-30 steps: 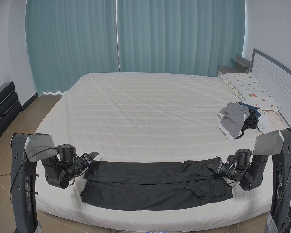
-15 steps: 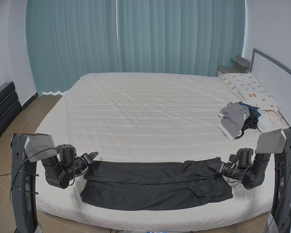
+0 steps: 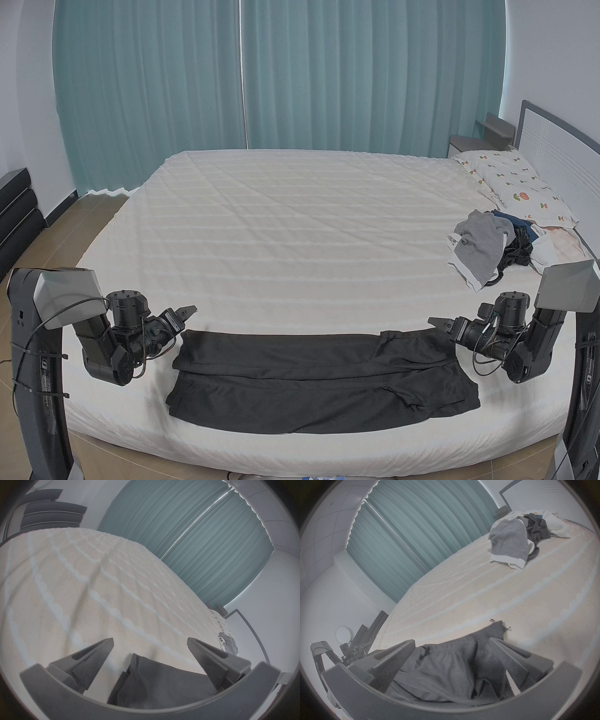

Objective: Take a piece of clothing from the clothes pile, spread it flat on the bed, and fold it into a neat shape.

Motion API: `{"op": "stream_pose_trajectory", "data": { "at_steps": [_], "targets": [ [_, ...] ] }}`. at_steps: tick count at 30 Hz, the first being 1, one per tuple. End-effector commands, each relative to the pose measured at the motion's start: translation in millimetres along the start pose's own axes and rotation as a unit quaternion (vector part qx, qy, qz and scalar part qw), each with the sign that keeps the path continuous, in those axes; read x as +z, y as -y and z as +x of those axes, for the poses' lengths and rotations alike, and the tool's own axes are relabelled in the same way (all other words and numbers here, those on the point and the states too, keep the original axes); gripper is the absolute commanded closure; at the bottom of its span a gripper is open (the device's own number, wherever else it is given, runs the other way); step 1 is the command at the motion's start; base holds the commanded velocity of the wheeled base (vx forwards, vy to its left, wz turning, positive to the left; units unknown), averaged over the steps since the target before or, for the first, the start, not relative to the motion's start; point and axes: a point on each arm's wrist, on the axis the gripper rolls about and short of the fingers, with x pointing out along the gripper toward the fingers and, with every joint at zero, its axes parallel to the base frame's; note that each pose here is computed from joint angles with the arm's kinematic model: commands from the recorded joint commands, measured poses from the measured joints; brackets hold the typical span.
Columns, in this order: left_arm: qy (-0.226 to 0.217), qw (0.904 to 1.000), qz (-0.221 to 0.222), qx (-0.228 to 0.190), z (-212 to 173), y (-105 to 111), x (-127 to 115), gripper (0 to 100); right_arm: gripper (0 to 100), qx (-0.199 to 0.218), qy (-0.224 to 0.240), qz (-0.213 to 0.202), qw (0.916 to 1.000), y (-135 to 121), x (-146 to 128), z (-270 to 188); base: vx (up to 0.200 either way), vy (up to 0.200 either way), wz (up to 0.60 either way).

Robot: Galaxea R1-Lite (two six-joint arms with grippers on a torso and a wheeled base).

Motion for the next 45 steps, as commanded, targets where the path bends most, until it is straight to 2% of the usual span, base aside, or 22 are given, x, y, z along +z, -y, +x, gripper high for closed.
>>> {"op": "stream_pose_trajectory", "data": {
  "at_steps": [1, 7, 12, 17, 18, 20, 21, 24, 28, 43, 44, 45],
  "targets": [
    [0.015, 0.9997, 0.005, -0.018, -27, 25, 18, 0, 0, 0.023, 0.021, -0.01, 0.9995, -21, 15, -8, 0.0, 0.0, 0.0],
    [-0.019, 0.9998, -0.003, 0.009, -38, 25, 15, 0, 0, -0.001, -0.005, 0.009, 0.9999, -27, -3, -39, -0.133, 0.0, 0.0],
    [-0.067, 0.9967, -0.014, 0.044, -62, 11, -13, 0, 0, -0.009, -0.016, 0.065, 0.9977, -38, -17, -72, -0.08, 0.0, 0.0],
    [-0.101, 0.9927, -0.019, 0.065, -72, 5, -31, 0, 0, -0.018, -0.017, 0.107, 0.994, -37, -24, -77, 0.0, 0.0, 0.0],
    [-0.108, 0.9914, -0.019, 0.071, -76, 4, -35, 0, 0, -0.018, -0.023, 0.131, 0.991, -37, -28, -74, 0.0, 0.0, 0.0],
    [-0.108, 0.9914, -0.019, 0.071, -76, 4, -35, 0, 0, -0.018, -0.023, 0.131, 0.991, -37, -28, -74, 0.0, 0.0, 0.0],
    [-0.117, 0.9901, -0.018, 0.076, -78, 3, -40, 0, 0, -0.015, -0.014, 0.159, 0.9871, -34, -29, -71, 0.0, 0.0, 0.0],
    [-0.13, 0.9872, -0.017, 0.091, -74, -3, -49, 0, 0, -0.018, -0.022, 0.16, 0.9867, -30, -36, -66, 0.0, 0.0, 0.0],
    [-0.119, 0.9853, -0.001, 0.123, -70, -2, -58, 0, 0, -0.019, -0.027, 0.159, 0.9867, -27, -43, -60, 0.0, 0.0, 0.0],
    [-0.134, 0.9831, 0.012, 0.124, -71, 3, -70, 0, 0, -0.023, -0.024, 0.162, 0.9862, -24, -42, -63, 0.0, 0.0, 0.0],
    [-0.136, 0.9827, 0.012, 0.125, -71, 2, -71, 100, 0, -0.024, -0.024, 0.162, 0.9863, -24, -42, -62, 0.0, 0.0, 0.0],
    [-0.136, 0.9827, 0.013, 0.126, -72, 2, -71, 100, 0, -0.024, -0.024, 0.162, 0.9863, -24, -42, -62, 0.0, 0.0, 0.0]
  ]
}}
